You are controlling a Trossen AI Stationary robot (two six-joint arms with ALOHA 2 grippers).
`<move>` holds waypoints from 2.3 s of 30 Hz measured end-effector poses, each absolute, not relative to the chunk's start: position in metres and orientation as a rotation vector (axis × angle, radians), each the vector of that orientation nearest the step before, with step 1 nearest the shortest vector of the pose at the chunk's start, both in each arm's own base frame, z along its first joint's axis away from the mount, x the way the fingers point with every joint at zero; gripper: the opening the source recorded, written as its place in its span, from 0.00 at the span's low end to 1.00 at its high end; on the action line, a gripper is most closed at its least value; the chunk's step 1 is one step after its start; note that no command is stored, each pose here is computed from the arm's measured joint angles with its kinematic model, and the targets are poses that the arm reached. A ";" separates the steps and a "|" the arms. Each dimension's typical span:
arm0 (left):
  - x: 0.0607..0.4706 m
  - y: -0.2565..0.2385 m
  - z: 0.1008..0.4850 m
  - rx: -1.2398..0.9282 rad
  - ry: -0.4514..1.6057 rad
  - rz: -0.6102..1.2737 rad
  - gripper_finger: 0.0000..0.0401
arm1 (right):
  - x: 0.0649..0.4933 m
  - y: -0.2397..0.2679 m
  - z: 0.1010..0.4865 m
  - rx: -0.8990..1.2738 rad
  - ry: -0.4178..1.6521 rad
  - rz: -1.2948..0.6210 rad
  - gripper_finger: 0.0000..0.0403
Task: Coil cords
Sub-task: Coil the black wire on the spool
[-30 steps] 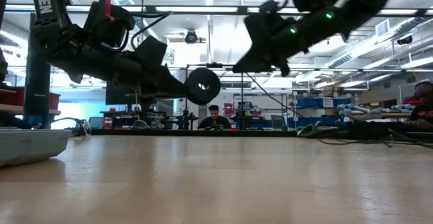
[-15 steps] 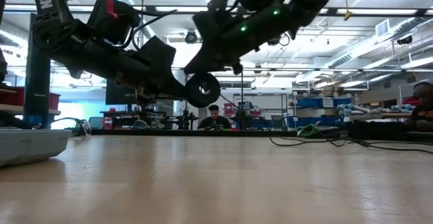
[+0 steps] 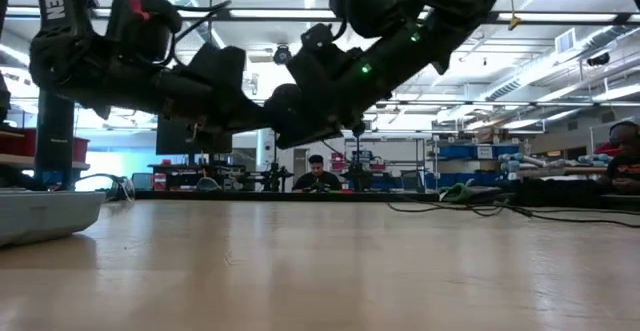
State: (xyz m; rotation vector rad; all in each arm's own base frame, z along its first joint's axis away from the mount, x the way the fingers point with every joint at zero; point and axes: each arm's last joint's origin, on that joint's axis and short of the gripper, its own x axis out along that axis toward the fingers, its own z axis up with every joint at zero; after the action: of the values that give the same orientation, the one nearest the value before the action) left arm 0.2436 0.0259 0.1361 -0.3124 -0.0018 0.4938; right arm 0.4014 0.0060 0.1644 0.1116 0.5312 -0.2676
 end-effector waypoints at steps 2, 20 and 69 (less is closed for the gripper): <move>0.238 0.026 0.134 -0.326 -0.009 0.492 0.00 | 0.397 0.010 0.159 0.097 0.516 -0.258 0.08; 0.221 0.024 0.128 -0.334 -0.027 0.452 0.00 | 0.339 0.011 0.124 0.133 0.154 -0.235 0.09; 0.222 0.020 0.121 -0.335 0.062 0.344 0.00 | 0.352 -0.022 0.152 0.231 0.432 -0.421 0.00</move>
State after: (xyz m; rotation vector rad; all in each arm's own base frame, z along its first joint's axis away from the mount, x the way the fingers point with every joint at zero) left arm 0.2218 0.0203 0.1214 -0.3347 0.0618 0.3440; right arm 0.3521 -0.0217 0.1525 0.2314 0.4319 -0.4215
